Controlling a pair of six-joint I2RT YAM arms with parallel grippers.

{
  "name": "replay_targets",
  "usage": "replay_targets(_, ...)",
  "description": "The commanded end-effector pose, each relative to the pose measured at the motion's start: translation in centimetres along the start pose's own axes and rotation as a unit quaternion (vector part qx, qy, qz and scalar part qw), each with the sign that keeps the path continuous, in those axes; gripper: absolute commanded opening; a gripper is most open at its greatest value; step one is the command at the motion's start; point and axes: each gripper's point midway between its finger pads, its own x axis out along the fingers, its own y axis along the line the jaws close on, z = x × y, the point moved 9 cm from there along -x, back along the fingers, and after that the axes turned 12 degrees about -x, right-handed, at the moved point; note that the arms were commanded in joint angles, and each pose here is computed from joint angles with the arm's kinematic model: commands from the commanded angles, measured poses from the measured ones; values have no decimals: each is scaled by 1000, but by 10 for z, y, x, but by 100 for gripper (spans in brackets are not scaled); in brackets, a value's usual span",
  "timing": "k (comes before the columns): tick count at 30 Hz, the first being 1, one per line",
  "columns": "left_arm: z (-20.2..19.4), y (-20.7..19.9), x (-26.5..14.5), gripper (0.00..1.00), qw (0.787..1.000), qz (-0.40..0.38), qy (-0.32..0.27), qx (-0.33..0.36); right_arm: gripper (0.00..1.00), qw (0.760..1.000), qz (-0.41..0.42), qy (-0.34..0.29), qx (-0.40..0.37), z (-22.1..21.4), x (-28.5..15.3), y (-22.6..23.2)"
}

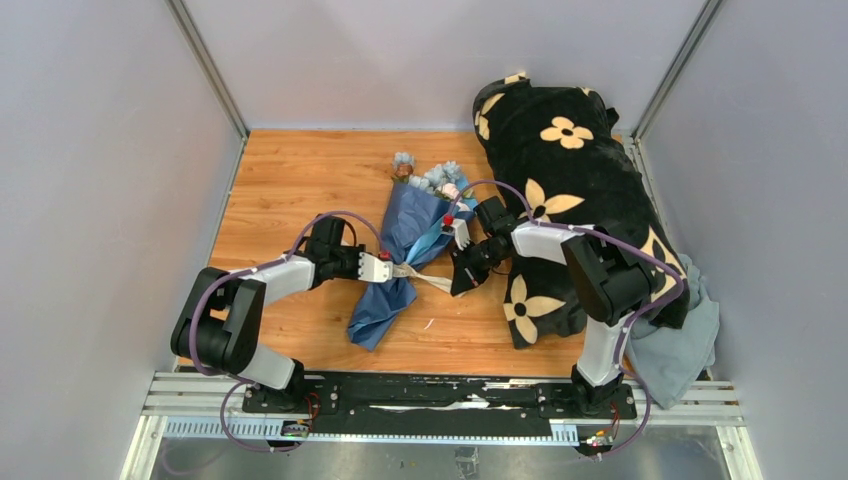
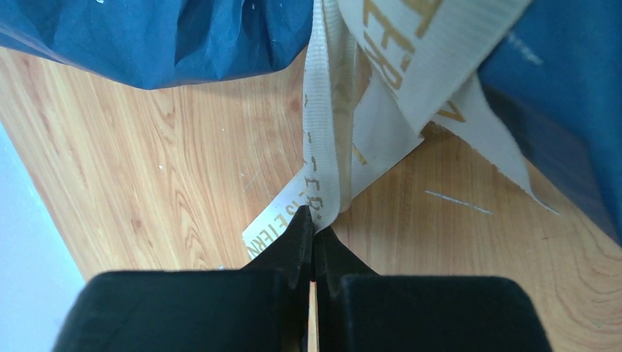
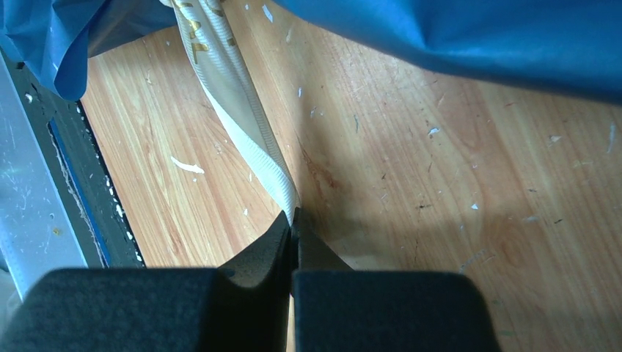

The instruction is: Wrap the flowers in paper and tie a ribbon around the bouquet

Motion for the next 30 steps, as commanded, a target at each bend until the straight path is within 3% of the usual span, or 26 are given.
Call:
replay_targets(1,-32,-18,0,0,997,-27,74,-16,0,995,-4,68,72,-33,0,0)
replay_targets(7,-23,-15,-4,0,997,-38,52,-33,0,995,0,67,71,-32,2,-1)
replay_targets(13,61,-33,-18,0,991,-112,-24,-64,0,1000,-24,6,-4,14,-10,2)
replay_targets(18,114,-31,-45,0,970,-146,-102,-163,0,999,-48,5,-1,12,-24,0)
replay_targets(23,109,3,-64,0,976,-46,-80,-199,0,999,-44,3,6,5,-29,6)
replay_targets(26,102,39,-63,0,980,71,-69,-173,0,999,-34,2,1,7,-26,13)
replay_targets(30,115,77,-59,0,966,188,-126,-122,0,1000,-22,10,-17,10,-25,30)
